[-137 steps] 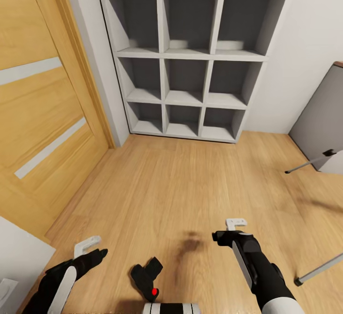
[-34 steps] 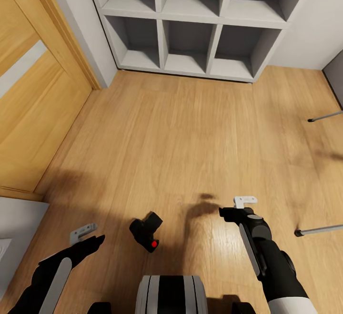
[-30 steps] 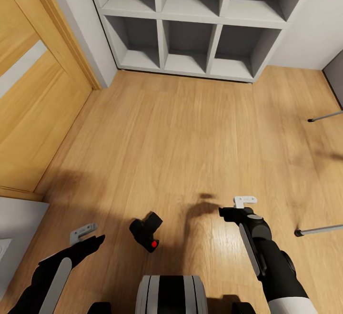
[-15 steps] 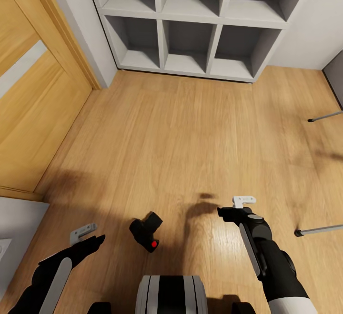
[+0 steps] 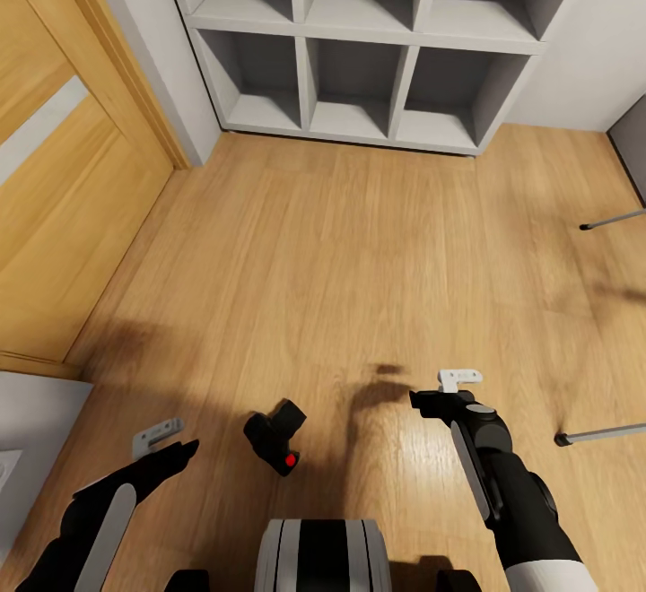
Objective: Attach the digital camera to the camera tripod in the bedroom.
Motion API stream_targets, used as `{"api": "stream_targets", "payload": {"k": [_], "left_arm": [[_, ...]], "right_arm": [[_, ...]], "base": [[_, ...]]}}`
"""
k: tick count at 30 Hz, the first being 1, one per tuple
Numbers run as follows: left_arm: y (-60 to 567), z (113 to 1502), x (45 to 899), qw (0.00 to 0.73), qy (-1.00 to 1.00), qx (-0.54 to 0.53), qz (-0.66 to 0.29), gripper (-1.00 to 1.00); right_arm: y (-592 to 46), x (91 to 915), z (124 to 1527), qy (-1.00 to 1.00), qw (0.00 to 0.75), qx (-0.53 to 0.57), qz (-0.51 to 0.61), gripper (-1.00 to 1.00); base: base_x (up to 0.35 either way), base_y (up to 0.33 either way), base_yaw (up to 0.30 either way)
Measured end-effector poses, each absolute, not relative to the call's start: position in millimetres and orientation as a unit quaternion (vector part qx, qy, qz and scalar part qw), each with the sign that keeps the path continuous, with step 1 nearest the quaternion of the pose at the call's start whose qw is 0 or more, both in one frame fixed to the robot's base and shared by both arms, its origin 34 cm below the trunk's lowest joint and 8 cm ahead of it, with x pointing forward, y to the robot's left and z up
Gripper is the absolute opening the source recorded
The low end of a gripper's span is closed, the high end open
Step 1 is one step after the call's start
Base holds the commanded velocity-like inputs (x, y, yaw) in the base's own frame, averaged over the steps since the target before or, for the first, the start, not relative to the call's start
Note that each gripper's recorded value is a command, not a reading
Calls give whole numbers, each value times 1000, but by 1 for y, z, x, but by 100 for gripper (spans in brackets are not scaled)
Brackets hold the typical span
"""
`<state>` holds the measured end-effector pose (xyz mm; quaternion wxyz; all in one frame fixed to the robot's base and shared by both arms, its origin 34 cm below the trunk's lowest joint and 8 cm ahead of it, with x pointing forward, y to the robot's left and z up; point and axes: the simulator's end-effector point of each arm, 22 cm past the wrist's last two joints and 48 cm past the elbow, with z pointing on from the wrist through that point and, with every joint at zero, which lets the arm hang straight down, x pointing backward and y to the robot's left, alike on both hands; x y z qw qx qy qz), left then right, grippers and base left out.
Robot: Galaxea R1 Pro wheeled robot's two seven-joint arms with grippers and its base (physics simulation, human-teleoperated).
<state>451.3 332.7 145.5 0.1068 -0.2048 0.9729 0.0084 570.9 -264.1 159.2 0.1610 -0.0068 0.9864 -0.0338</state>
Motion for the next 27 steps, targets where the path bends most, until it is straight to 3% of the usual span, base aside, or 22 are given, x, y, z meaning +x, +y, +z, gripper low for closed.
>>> {"api": "stream_targets", "payload": {"k": [7,12,20,27], "left_arm": [[337,147,452,108,973,-204,21,100],[350,173,516,140,972,-185,35,100],[288,210,626,143,982,-86,-87,100],[260,227,668,162,976,-49,-134,100]], "right_arm": [[-265,571,159,986,161,-7,-35,100],[-265,570,159,986,161,-7,-35,100],[-265,570,158,987,160,-6,-34,100],[-266,570,158,987,159,-7,-36,100]], "base": [[0,0,0],[0,0,0],[0,0,0],[0,0,0]]}}
